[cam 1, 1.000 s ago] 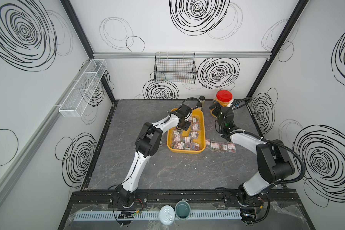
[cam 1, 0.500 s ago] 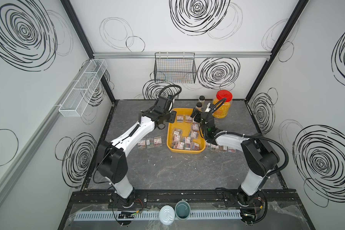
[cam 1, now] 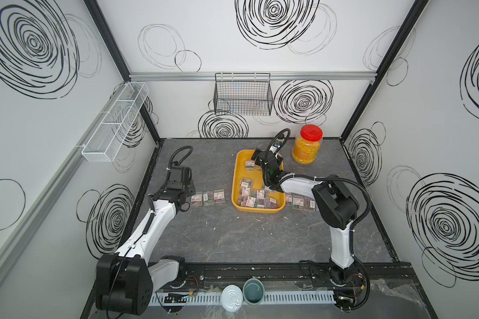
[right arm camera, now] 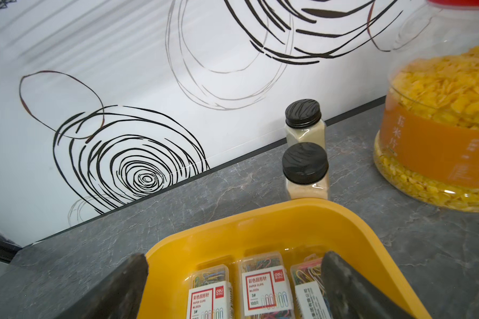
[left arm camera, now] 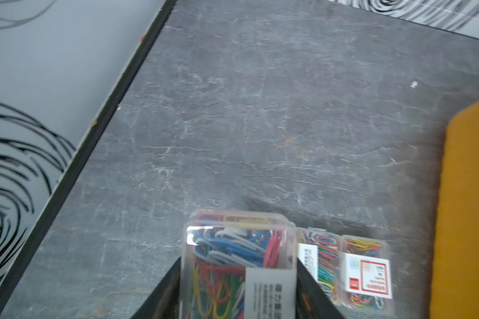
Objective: Take the paper clips out of the storage box
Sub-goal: Pick up the boxed paper clips from the storage box, then place the boxed paper clips at the center of the board.
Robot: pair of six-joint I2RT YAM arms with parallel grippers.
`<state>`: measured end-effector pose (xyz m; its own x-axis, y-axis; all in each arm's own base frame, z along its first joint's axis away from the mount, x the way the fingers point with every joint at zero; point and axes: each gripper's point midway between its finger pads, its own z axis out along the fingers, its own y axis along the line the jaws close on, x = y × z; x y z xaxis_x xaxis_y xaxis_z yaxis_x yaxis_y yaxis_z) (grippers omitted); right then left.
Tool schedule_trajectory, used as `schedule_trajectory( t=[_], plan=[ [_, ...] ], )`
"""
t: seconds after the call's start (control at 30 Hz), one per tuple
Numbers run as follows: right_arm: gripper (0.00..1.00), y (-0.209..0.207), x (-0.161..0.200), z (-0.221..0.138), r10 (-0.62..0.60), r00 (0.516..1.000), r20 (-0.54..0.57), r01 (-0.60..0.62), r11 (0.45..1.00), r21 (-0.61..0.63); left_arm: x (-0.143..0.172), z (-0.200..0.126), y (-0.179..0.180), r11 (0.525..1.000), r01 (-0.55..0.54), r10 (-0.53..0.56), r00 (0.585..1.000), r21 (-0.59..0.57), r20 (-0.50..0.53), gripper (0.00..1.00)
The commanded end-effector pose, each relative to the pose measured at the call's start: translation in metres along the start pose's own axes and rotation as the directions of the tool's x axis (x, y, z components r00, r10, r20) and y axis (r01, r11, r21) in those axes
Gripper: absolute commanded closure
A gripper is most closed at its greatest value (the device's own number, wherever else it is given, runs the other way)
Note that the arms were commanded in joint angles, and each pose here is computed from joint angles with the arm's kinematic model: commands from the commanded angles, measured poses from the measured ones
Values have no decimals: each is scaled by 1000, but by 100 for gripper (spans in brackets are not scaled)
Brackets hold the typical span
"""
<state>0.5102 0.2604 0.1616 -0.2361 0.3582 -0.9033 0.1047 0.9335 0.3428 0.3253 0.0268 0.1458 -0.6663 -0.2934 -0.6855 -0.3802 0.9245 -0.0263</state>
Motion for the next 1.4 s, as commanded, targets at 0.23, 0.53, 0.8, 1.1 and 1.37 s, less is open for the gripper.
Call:
schedule_trajectory(
  t=[0.23,0.53,0.8,1.1,1.37],
  plan=[
    [0,4,9,11,-77,997,-29,78,997,24,-14,-2,27,986,155,-147,981,-55,130,60],
    [0,4,-1,-2,-65,998,-14,65,998,-16,15,32,35,980,173,-171,985,-97,32,61],
    [0,3,-18,-13,-82,997,-9,82,996,-24,40,55,35,978,143,-151,988,-150,-44,59],
    [0,2,-19,-13,-72,997,-20,71,996,-44,62,70,25,983,99,-115,989,-155,-98,57],
    [0,-2,-19,-11,-75,997,-30,73,997,-39,79,83,14,984,111,-137,973,-141,-185,57]
  ],
)
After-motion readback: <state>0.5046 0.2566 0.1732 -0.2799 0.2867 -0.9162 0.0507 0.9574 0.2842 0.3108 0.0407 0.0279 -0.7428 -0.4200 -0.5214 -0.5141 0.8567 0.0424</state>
